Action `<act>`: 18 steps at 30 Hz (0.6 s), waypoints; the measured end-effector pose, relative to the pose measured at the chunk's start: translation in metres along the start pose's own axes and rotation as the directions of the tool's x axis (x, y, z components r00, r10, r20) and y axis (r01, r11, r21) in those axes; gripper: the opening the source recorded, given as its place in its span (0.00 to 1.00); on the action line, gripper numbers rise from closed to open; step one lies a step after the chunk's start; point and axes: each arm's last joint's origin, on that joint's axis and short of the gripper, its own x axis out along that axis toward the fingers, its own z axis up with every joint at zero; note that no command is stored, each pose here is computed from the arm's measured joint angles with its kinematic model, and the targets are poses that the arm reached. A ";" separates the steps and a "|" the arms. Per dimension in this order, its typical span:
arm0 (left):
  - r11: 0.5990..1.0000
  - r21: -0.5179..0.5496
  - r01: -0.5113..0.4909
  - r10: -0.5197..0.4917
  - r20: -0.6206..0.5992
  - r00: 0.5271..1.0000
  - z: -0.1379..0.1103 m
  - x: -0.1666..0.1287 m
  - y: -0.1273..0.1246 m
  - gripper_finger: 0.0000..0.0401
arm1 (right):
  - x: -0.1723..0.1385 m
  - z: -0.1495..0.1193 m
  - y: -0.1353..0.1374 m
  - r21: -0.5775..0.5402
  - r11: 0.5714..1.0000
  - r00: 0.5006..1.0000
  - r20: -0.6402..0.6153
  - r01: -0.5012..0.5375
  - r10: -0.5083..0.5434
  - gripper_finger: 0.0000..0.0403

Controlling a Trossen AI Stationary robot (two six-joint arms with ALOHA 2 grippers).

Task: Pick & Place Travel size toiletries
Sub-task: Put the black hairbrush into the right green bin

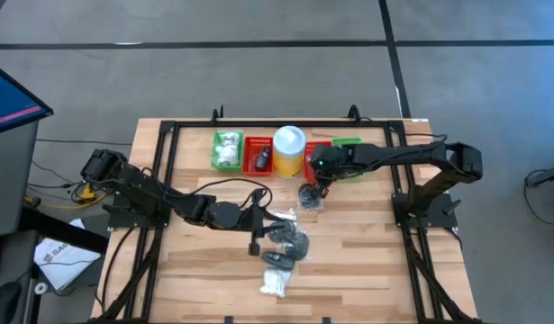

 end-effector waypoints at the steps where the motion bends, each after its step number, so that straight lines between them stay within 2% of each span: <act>1: 1.000 0.000 0.000 0.000 0.000 1.000 0.000 0.000 0.000 0.15 | -0.001 -0.002 0.003 0.000 1.000 1.000 -0.010 -0.003 0.003 0.18; 7: 1.000 -0.007 0.001 -0.001 -0.001 1.000 0.000 0.000 0.000 0.15 | -0.004 -0.014 0.021 0.022 1.000 0.997 -0.076 -0.012 0.013 0.18; 13: 1.000 -0.006 0.001 -0.001 -0.003 1.000 0.000 0.000 0.000 0.15 | -0.005 -0.017 0.032 0.096 0.995 0.997 -0.072 -0.016 0.023 0.18; 18: 1.000 -0.006 0.005 -0.005 -0.005 1.000 -0.001 0.000 0.000 0.15 | 0.010 -0.033 0.031 0.156 0.988 0.997 -0.072 -0.011 0.022 0.18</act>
